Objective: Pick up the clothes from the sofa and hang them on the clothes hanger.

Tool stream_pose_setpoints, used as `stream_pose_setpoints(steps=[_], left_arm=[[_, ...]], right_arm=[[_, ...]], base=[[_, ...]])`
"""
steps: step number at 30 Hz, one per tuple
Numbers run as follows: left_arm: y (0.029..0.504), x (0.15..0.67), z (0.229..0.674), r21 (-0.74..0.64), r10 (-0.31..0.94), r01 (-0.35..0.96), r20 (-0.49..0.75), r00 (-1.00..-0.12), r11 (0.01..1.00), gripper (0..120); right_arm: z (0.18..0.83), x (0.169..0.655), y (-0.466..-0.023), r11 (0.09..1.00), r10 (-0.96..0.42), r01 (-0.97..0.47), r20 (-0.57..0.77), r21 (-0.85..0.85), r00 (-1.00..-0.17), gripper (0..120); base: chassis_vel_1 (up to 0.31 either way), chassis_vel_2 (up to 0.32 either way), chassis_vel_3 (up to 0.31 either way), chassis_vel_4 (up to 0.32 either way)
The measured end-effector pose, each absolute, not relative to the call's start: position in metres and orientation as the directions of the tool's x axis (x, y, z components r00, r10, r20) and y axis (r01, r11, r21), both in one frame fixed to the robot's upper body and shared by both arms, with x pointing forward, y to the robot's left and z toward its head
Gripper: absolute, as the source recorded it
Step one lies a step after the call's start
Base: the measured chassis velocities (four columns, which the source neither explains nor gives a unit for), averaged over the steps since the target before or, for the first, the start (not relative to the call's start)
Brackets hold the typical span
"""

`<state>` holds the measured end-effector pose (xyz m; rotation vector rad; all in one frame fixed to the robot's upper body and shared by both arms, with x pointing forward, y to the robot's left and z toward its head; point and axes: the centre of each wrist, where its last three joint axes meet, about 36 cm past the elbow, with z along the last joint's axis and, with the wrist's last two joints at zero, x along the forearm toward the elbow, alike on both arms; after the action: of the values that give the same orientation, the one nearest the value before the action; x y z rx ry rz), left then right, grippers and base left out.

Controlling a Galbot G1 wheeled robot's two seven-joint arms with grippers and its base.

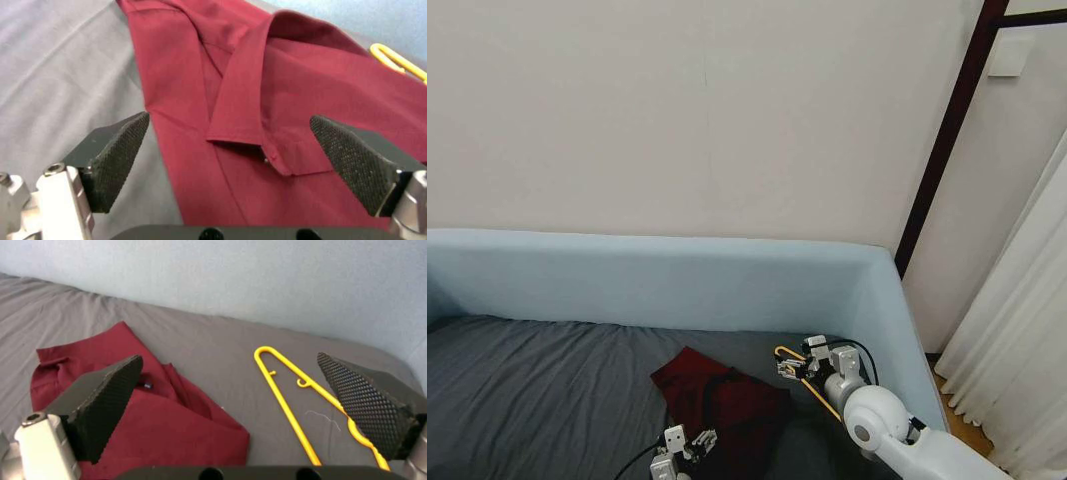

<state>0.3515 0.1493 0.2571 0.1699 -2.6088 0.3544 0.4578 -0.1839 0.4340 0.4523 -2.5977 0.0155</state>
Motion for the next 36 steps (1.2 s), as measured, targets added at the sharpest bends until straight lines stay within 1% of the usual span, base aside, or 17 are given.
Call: stream_pose_setpoints(steps=[9,11,12,15,16,20,21,22,24,25,26,28,30,31,32,35,36], left_arm=[[0.134,0.387,0.245,-0.207,-0.05,-0.168,0.477,-0.878,0.964,92],[0.135,0.391,0.243,-0.195,-0.059,-0.174,0.485,-0.873,0.965,86],[0.135,0.391,0.243,-0.195,-0.059,-0.174,0.485,-0.873,0.965,86],[0.134,0.394,0.239,-0.189,-0.065,-0.184,0.504,-0.861,0.965,73],[0.134,0.394,0.239,-0.189,-0.065,-0.184,0.504,-0.861,0.965,73],[0.13,0.384,0.231,-0.179,-0.063,-0.185,0.534,-0.843,0.966,53],[0.13,0.384,0.231,-0.179,-0.063,-0.185,0.534,-0.843,0.966,53],[0.13,0.382,0.229,-0.175,-0.066,-0.188,0.538,-0.84,0.966,50],[0.128,0.379,0.228,-0.173,-0.069,-0.193,0.545,-0.836,0.966,40],[0.128,0.379,0.228,-0.173,-0.069,-0.193,0.545,-0.836,0.966,40],[0.128,0.378,0.228,-0.171,-0.072,-0.195,0.546,-0.835,0.966,34],[0.128,0.378,0.228,-0.168,-0.079,-0.201,0.546,-0.834,0.965,26],[0.128,0.377,0.229,-0.164,-0.084,-0.203,0.543,-0.836,0.965,19],[0.128,0.377,0.229,-0.164,-0.084,-0.203,0.543,-0.836,0.965,19],[0.128,0.376,0.229,-0.164,-0.083,-0.201,0.541,-0.837,0.966,12],[0.13,0.372,0.23,-0.161,-0.083,-0.2,0.54,-0.838,0.966,0],[0.13,0.372,0.23,-0.161,-0.083,-0.2,0.54,-0.838,0.966,0]], right_arm=[[0.43,0.454,-0.189,0.949,-0.302,-0.308,0.494,0.072,-0.816,100],[0.43,0.454,-0.19,0.949,-0.3,-0.306,0.495,0.072,-0.815,100],[0.43,0.454,-0.19,0.949,-0.3,-0.306,0.495,0.072,-0.815,100],[0.43,0.454,-0.189,0.95,-0.301,-0.304,0.494,0.076,-0.816,100],[0.43,0.454,-0.189,0.95,-0.301,-0.304,0.494,0.076,-0.816,100],[0.431,0.454,-0.188,0.95,-0.301,-0.302,0.495,0.079,-0.815,100],[0.431,0.454,-0.188,0.95,-0.301,-0.302,0.495,0.079,-0.815,100],[0.431,0.455,-0.188,0.95,-0.3,-0.303,0.494,0.078,-0.816,100],[0.432,0.456,-0.188,0.95,-0.299,-0.303,0.493,0.074,-0.817,100],[0.432,0.456,-0.188,0.95,-0.299,-0.303,0.493,0.074,-0.817,100],[0.432,0.456,-0.189,0.95,-0.299,-0.303,0.493,0.074,-0.817,100],[0.431,0.457,-0.188,0.95,-0.298,-0.302,0.495,0.074,-0.816,100],[0.43,0.457,-0.187,0.95,-0.298,-0.302,0.496,0.075,-0.815,100],[0.43,0.457,-0.187,0.95,-0.298,-0.302,0.496,0.075,-0.815,100],[0.429,0.456,-0.186,0.95,-0.299,-0.303,0.498,0.075,-0.814,100],[0.425,0.456,-0.184,0.95,-0.299,-0.303,0.503,0.076,-0.811,100],[0.425,0.456,-0.184,0.95,-0.299,-0.303,0.503,0.076,-0.811,100]], base=[[0.0,0.0,0.0,0.0],[0.0,0.0,0.0,0.0],[0.0,0.0,0.0,0.0],[0.0,0.0,0.0,0.0],[0.0,0.0,0.0,0.0],[0.0,0.0,0.0,0.0],[0.0,0.0,0.0,0.0],[0.0,0.0,0.0,0.0],[0.0,0.0,0.0,0.0],[0.0,0.0,0.0,0.0],[0.0,0.0,0.0,0.0],[0.0,0.0,0.0,0.0],[0.0,0.0,0.0,0.0],[0.0,0.0,0.0,0.0],[0.0,0.0,0.0,0.0],[0.0,0.0,0.0,0.0],[0.0,0.0,0.0,0.0]])
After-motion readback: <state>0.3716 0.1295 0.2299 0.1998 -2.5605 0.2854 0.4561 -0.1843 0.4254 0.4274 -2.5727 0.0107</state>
